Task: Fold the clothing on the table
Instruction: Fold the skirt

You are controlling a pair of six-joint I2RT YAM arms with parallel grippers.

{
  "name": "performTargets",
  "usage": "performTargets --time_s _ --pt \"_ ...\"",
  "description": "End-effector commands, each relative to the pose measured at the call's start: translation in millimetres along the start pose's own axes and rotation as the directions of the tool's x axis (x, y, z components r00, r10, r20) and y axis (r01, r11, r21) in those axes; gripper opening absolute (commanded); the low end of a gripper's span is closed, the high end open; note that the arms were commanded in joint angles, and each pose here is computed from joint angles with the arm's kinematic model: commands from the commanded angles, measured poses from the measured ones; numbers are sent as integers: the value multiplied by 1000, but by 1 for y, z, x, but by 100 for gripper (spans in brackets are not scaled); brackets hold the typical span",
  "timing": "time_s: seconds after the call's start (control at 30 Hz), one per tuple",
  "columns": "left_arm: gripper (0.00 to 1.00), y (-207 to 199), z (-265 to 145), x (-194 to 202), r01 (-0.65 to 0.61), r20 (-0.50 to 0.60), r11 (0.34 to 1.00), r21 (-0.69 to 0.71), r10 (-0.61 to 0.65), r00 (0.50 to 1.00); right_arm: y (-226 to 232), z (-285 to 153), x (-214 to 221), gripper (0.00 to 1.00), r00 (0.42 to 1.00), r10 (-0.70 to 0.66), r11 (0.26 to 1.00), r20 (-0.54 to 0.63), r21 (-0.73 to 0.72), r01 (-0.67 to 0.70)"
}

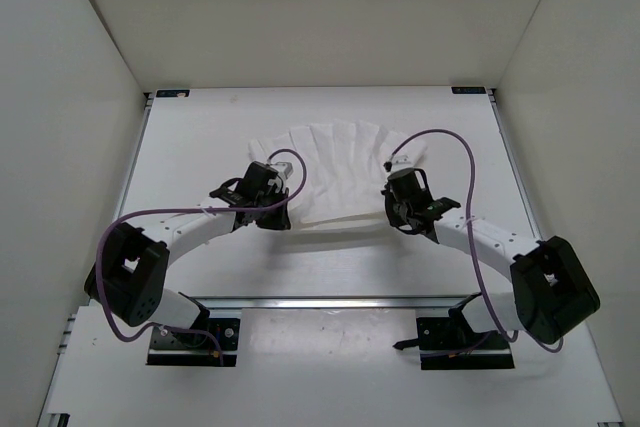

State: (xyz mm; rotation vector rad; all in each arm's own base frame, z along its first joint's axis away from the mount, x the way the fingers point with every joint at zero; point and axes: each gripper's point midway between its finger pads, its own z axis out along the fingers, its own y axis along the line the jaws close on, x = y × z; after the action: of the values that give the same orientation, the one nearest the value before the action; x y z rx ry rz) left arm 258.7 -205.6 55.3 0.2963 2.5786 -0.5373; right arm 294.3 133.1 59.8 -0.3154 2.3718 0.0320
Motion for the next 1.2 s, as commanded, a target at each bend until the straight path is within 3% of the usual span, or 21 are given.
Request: performTargets --time_s 0.0,0.2,0.3,0.4,0.5,0.53,0.6,0.63,0.67,0.7,0.77,0.83,0.9,0.93,0.97,1.0,1.03,1.07,1.1,1.13,1.17 --pt "0 0 -5 -9 -8 34 1000 -11 9 999 -7 -7 -13 0 995 80 997 58 2 -81" --pt "0 12 -14 -23 5 86 998 -61 0 996 -23 -25 -42 0 985 91 995 146 24 -95" --pt "0 16 -17 -44 16 136 997 -72 -6 991 -20 -35 -75 0 968 97 992 231 -96 -76" --pt "0 13 -23 -95 -16 212 997 -81 33 977 -25 -42 -119 0 952 84 993 294 -105 -55" --pt "0 4 -54 -188 -60 351 992 -111 96 931 -37 -77 -218 0 897 45 997 440 -83 -9" --pt "0 -8 -85 -233 -72 451 992 -107 113 885 -40 -86 -233 0 886 45 996 462 -84 -7" --pt "0 -12 -128 -301 -68 580 987 -146 141 802 -52 -135 -305 0 794 19 998 608 -65 27" --pt "0 -28 -167 -339 -81 669 984 -156 166 724 -58 -147 -322 0 766 16 998 643 -53 24" --pt "0 -42 -210 -370 -88 750 984 -156 175 638 -66 -183 -354 1 692 11 999 722 -36 22" --pt "0 -49 -232 -385 -91 789 979 -182 201 581 -67 -216 -377 0 624 -2 998 781 -38 51" --pt "0 -68 -300 -412 -77 890 977 -197 211 404 -74 -252 -399 0 534 -36 998 845 3 63" --pt "0 -72 -325 -410 -72 913 976 -206 219 344 -89 -260 -403 0 499 -60 998 865 42 48" --pt "0 -56 -290 -391 -74 872 971 -228 238 427 -105 -235 -385 0 566 -43 999 824 24 41" --pt "0 -53 -296 -378 -64 869 969 -237 241 432 -109 -215 -365 0 616 -32 999 787 15 32" --pt "0 -36 -254 -357 -60 815 963 -264 256 520 -115 -218 -353 0 616 -24 1000 787 21 13" --pt "0 -23 -229 -327 -61 774 961 -270 254 579 -114 -184 -325 0 682 -25 1000 731 22 12" --pt "0 -22 -235 -312 -57 783 965 -256 242 572 -110 -168 -293 0 722 -20 1000 692 20 8" --pt "0 -15 -212 -278 -74 745 966 -249 240 622 -106 -177 -278 0 717 -15 1000 697 16 5" --pt "0 0 -179 -242 -71 679 964 -257 233 696 -97 -148 -240 0 781 5 1000 624 -11 3" --pt "0 -5 -180 -222 -78 671 966 -247 228 706 -89 -138 -208 0 811 32 999 584 -39 -11" --pt "0 3 -151 -182 -98 584 960 -261 238 776 -80 -139 -189 0 829 42 998 558 -65 -7"
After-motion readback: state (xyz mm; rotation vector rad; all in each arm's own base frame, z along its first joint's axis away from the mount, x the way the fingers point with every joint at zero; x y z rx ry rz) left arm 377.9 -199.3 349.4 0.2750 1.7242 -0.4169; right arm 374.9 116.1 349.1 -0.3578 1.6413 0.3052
